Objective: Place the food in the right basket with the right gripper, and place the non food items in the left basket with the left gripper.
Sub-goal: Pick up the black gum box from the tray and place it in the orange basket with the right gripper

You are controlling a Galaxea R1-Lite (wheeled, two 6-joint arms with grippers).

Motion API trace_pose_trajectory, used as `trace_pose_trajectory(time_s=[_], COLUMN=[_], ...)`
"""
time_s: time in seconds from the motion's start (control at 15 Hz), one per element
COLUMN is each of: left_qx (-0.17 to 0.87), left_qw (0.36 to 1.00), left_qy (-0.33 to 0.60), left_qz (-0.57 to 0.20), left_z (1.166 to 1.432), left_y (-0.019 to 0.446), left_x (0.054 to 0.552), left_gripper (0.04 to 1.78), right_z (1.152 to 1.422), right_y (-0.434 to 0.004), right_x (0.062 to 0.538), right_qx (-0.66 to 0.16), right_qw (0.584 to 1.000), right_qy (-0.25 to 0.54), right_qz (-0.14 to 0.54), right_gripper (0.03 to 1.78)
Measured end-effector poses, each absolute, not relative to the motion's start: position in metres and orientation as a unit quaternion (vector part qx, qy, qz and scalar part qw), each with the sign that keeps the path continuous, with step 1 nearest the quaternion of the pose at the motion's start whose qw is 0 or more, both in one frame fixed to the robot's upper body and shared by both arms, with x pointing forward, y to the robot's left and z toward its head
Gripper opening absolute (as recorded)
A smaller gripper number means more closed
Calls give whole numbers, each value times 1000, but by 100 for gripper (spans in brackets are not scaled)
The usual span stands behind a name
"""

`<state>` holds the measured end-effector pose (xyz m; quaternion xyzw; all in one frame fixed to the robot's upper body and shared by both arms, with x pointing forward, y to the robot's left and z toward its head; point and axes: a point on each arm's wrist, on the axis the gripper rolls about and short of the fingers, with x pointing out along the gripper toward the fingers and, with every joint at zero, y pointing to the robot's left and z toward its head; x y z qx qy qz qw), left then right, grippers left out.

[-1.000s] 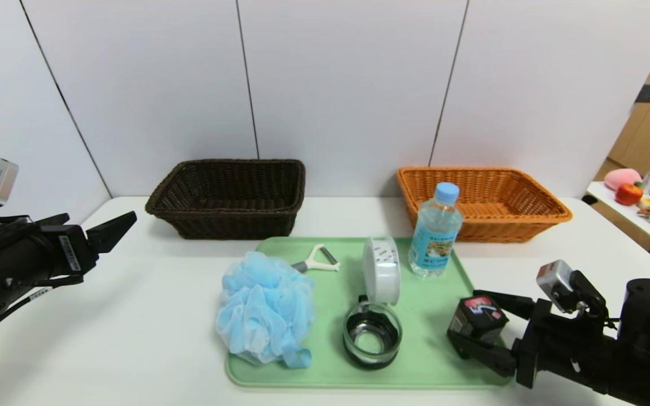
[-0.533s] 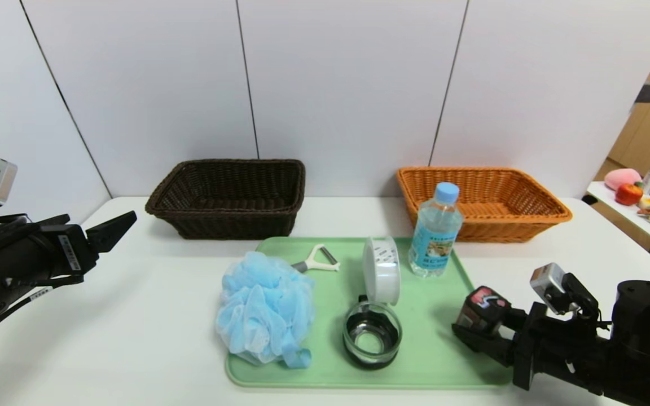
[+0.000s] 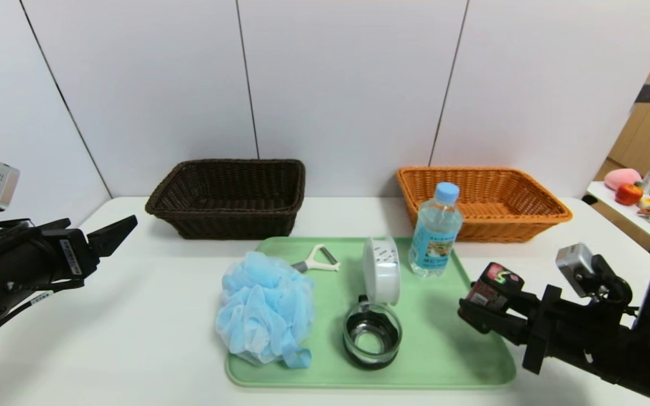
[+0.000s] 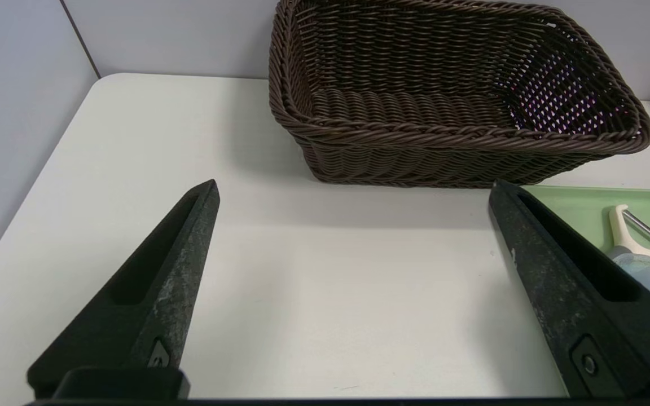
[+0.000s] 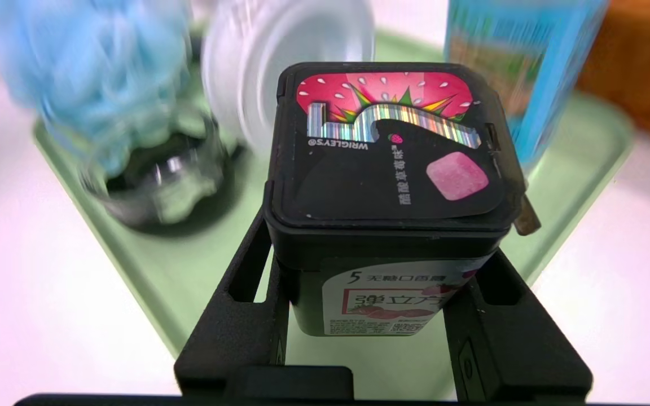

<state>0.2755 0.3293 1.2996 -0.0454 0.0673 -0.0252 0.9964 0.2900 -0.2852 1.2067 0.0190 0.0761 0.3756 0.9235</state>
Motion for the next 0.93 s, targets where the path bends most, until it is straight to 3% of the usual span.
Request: trace_pose_trajectory(time_s=[0.27, 0.47, 0.67, 0.93], left_qx=[-46, -48, -47, -47], left_qw=[996, 996, 996, 996], left_qy=[68, 68, 66, 65], left_qz=[-25, -25, -24, -24], left_z=[1299, 1299, 1300, 1300], left_y=[329, 329, 329, 330], left_x=[275, 275, 274, 274], left_gripper=[169, 169, 169, 169], right_z=[1259, 1299, 1329, 1340], right_y=[-306, -337, -361, -379], right_x=[320, 353, 384, 424], right_qx=[24, 16, 16, 1], right_qw=[949, 971, 988, 993], right_qy=[-27, -51, -10, 98], right_qz=[312, 234, 153, 64], right_gripper=[75, 75, 75, 75])
